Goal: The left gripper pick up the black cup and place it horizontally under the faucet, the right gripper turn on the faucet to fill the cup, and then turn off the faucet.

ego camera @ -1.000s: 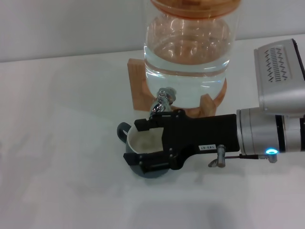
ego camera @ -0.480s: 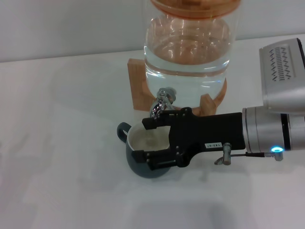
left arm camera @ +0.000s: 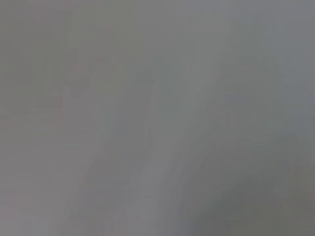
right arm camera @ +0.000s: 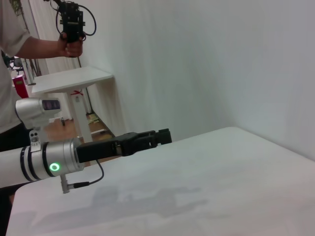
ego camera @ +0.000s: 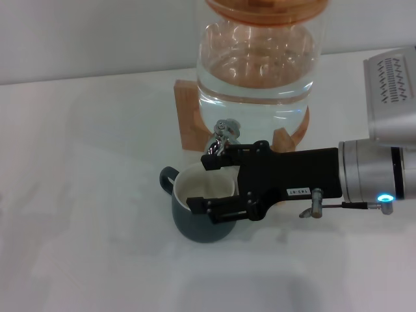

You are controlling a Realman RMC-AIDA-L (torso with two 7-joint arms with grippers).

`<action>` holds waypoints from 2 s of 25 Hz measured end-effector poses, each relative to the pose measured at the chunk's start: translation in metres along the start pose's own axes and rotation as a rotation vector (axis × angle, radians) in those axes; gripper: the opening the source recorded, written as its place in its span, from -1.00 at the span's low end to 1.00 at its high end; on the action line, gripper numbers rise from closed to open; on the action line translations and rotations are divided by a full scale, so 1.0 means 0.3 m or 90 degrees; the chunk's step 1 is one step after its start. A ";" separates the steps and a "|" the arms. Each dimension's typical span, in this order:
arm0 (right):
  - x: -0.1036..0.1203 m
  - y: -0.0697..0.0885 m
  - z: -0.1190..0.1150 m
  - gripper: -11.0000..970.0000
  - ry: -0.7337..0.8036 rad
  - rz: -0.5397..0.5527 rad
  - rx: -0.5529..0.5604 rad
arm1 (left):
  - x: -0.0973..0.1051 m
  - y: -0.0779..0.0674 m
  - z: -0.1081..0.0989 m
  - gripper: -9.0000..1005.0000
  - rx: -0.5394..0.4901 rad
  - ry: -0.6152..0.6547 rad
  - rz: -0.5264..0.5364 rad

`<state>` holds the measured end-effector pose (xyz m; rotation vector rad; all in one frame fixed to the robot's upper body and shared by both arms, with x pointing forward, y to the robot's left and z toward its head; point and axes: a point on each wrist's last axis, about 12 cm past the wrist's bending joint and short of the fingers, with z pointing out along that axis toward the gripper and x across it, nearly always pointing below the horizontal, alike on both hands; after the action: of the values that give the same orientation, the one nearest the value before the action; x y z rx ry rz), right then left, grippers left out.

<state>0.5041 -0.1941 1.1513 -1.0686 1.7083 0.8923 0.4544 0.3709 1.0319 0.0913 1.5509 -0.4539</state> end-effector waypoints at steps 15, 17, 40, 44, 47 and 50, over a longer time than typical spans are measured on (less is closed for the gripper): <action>0.010 -0.020 -0.022 0.65 -0.004 0.012 0.007 | -0.002 0.001 0.004 0.03 0.001 0.000 0.002; 0.009 -0.025 -0.027 0.65 -0.005 0.013 0.011 | -0.003 0.001 0.003 0.03 0.001 0.000 0.002; -0.013 -0.029 -0.194 0.65 -0.089 -0.001 -0.025 | -0.010 0.009 0.001 0.03 -0.008 -0.009 0.009; 0.021 -0.070 -0.283 0.65 -0.106 -0.006 0.039 | -0.017 0.021 -0.012 0.03 -0.029 -0.024 0.018; 0.070 -0.106 -0.351 0.65 -0.126 -0.002 0.101 | -0.024 0.031 -0.026 0.03 -0.045 -0.036 0.024; 0.146 -0.144 -0.425 0.65 -0.165 0.016 0.176 | -0.031 0.042 -0.042 0.03 -0.062 -0.046 0.030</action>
<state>0.4946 -0.3351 1.1477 -0.7164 1.5754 0.7487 0.4473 0.3887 1.0377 0.0358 1.4940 -0.3393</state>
